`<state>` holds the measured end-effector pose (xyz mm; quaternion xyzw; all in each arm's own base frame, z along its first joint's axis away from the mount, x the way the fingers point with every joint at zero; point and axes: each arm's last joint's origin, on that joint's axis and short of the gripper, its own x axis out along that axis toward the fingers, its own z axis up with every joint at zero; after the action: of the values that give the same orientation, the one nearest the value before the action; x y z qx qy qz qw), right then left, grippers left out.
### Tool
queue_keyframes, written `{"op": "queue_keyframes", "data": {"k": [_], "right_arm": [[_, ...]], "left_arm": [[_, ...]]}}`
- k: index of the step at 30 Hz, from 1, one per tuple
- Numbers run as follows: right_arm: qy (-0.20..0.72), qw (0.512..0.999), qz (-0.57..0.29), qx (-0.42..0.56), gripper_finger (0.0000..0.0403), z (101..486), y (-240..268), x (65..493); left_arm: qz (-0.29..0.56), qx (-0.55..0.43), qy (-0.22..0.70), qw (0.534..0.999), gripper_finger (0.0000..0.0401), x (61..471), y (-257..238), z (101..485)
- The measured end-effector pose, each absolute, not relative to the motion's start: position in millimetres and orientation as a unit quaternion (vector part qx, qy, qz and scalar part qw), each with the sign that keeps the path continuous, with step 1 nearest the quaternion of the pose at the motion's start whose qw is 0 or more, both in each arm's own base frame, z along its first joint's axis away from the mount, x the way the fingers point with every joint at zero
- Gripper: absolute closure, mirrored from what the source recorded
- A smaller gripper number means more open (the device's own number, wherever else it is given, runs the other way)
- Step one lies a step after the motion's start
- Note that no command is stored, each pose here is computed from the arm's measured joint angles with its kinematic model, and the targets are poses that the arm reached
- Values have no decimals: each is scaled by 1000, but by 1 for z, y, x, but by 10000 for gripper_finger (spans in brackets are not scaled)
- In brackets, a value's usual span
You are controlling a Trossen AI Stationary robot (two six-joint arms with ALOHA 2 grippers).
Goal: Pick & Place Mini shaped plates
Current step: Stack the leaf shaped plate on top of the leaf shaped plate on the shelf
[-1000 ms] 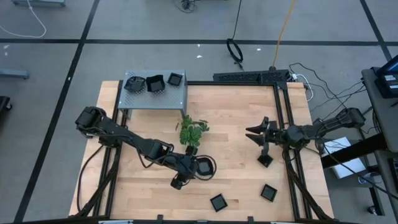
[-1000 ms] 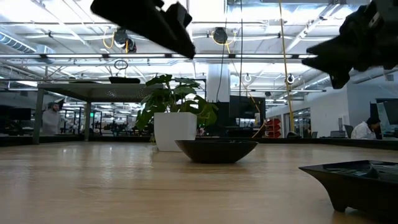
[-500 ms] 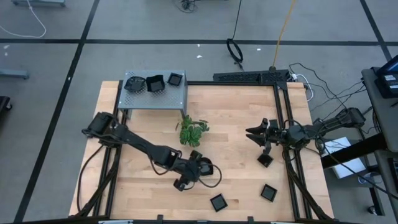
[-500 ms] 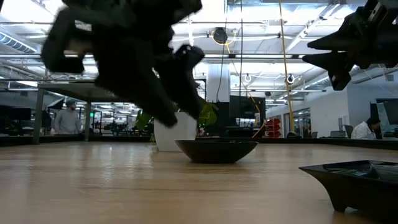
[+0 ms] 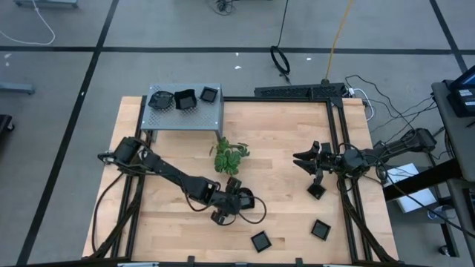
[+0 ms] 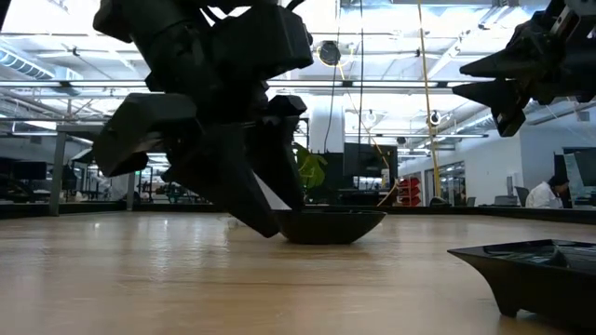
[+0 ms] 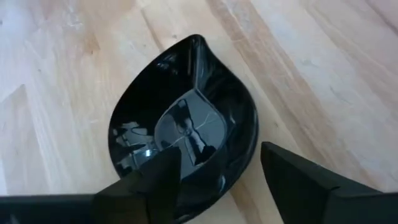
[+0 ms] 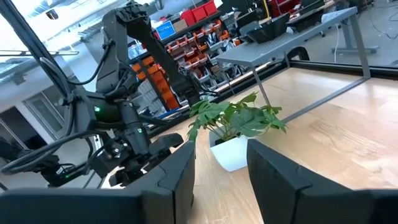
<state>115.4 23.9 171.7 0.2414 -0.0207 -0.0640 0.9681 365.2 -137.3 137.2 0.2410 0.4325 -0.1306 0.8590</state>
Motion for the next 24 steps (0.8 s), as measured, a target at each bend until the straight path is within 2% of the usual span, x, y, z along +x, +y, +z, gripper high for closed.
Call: {"op": "queue_keyframes", "data": {"k": [4, 12, 18, 24], "right_arm": [[-22, 968, -64, 242, 271, 172, 24, 115], [-22, 968, -64, 242, 271, 172, 24, 115], [-22, 968, -64, 242, 270, 172, 24, 115], [-22, 968, -64, 242, 270, 172, 24, 115]], "left_arm": [[-131, 241, 433, 859, 224, 365, -138, 137], [-117, 214, 427, 871, 385, 367, -136, 140], [-116, 203, 403, 885, 393, 373, -143, 157], [-120, 213, 326, 913, 391, 391, -154, 204]]}}
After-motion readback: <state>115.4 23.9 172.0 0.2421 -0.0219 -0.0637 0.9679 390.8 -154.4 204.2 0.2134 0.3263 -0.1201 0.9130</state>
